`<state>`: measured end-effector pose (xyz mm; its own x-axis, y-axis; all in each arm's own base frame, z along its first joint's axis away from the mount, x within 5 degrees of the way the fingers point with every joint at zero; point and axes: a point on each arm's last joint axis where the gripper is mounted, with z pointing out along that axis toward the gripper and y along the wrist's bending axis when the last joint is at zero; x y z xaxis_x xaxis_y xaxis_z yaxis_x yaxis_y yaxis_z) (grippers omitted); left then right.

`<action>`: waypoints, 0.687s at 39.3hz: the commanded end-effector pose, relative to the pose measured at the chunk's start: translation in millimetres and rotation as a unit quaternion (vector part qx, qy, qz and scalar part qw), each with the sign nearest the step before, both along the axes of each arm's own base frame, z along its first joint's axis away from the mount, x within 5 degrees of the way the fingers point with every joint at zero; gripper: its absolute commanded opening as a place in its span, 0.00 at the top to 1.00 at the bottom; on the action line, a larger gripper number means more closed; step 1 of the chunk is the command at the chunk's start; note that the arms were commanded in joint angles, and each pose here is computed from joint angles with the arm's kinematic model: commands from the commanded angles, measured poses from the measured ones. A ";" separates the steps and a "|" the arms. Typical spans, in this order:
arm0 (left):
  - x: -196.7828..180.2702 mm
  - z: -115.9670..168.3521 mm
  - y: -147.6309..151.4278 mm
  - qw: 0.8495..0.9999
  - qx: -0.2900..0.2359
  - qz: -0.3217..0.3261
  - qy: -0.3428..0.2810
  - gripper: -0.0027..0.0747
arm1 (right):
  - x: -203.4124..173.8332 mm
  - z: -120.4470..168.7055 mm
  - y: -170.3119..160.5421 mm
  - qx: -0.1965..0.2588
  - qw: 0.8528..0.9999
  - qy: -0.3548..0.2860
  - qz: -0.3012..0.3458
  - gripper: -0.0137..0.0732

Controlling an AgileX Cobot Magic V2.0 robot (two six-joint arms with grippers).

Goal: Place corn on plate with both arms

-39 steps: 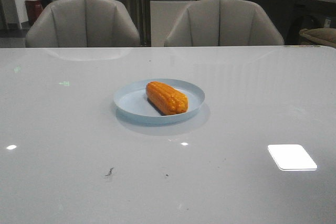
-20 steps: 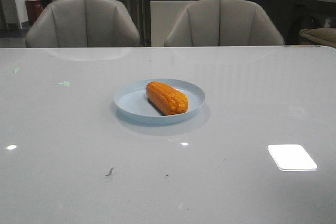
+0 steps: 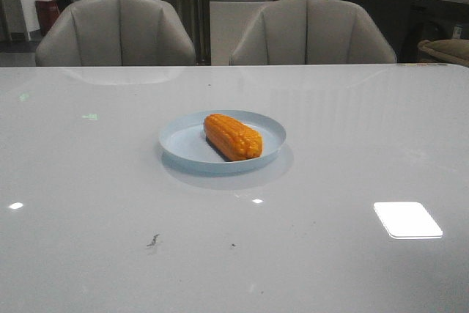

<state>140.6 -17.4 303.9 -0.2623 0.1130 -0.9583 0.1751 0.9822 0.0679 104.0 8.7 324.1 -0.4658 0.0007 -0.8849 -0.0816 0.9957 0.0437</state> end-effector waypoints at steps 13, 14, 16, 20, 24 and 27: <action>-2.8 19.8 2.8 0.998 -0.007 0.016 -0.061 0.84 | 2.3 15.2 -0.8 0.002 0.999 -0.051 -0.005 0.18; -4.8 20.8 3.0 0.998 -0.006 0.016 -0.064 0.84 | 2.3 15.2 -0.8 0.002 0.999 -0.051 -0.005 0.18; -11.0 23.8 3.9 0.997 -0.025 0.022 -0.074 0.84 | 2.3 15.2 -0.8 0.002 0.999 -0.051 -0.005 0.18; -29.5 27.2 7.1 0.992 -0.054 0.036 -0.108 0.84 | 2.3 15.2 -0.8 0.002 0.999 -0.051 -0.005 0.18; -47.3 23.1 8.8 0.989 -0.045 0.036 -0.138 0.84 | 2.3 15.2 -0.8 0.002 0.999 -0.051 -0.005 0.18; -59.7 15.4 10.4 0.985 -0.045 0.039 -0.163 0.84 | 2.3 15.2 -0.8 0.002 0.999 -0.051 -0.005 0.18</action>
